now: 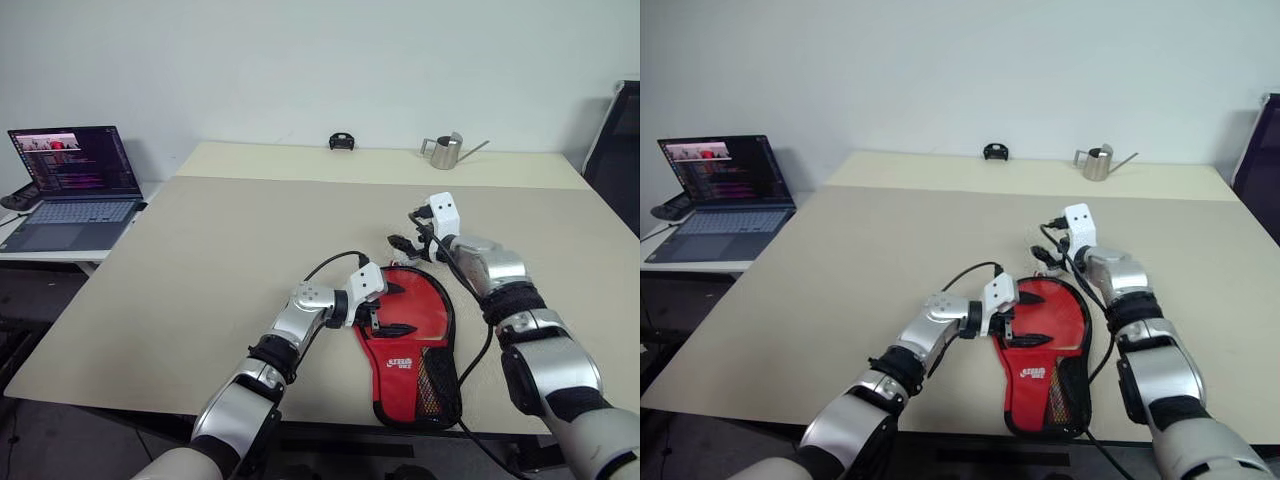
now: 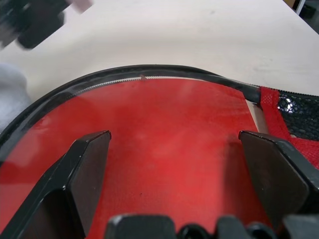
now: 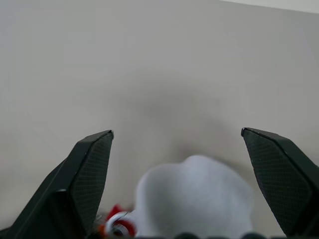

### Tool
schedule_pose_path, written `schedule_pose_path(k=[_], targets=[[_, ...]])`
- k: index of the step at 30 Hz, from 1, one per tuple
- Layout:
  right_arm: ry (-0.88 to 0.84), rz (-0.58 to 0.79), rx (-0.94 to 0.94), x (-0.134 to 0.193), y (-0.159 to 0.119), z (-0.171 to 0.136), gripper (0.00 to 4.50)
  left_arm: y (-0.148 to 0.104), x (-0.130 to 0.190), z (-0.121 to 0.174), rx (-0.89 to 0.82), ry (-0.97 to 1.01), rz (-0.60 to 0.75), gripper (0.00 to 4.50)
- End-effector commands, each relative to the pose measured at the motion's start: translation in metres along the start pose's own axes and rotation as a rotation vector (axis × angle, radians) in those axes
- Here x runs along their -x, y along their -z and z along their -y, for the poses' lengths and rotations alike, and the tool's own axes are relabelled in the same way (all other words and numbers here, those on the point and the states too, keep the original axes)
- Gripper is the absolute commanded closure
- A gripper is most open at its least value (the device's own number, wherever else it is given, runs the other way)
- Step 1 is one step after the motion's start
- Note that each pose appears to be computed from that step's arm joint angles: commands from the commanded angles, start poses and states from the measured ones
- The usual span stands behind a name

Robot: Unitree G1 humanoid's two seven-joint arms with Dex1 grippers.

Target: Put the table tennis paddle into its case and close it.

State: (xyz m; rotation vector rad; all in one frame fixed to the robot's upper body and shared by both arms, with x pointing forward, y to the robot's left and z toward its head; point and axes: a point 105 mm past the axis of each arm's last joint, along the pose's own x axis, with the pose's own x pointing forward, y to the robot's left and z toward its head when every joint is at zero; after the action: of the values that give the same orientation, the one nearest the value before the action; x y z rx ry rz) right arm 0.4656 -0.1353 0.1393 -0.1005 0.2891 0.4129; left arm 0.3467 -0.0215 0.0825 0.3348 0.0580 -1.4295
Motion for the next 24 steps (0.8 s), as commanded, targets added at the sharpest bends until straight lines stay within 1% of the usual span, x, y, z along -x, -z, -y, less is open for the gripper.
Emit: schedule_pose_path(k=[1,6,11,14,21,22,24], targets=[[0.051,0.021,0.026,-0.001,-0.003,0.008,0.00,0.013,-0.006,0.012,0.035,0.029,-0.039,0.03],[0.055,-0.033,0.030,-0.003,0.014,0.008,0.00,0.013,-0.004,0.012,0.032,0.021,-0.043,0.03],[0.038,-0.044,0.032,-0.005,0.019,0.004,0.00,0.015,-0.003,0.012,0.032,0.017,-0.049,0.03],[0.031,-0.047,0.040,-0.006,0.021,0.001,0.56,0.016,-0.003,0.012,0.031,0.019,-0.057,0.00],[0.026,-0.043,0.046,-0.006,0.022,-0.001,2.88,0.022,-0.004,0.012,0.030,0.019,-0.086,0.00],[0.026,-0.041,0.046,-0.006,0.022,-0.001,3.17,0.023,-0.004,0.012,0.030,0.021,-0.092,0.00],[0.027,-0.033,0.048,-0.006,0.020,0.000,3.60,0.025,-0.005,0.013,0.032,0.025,-0.098,0.00]])
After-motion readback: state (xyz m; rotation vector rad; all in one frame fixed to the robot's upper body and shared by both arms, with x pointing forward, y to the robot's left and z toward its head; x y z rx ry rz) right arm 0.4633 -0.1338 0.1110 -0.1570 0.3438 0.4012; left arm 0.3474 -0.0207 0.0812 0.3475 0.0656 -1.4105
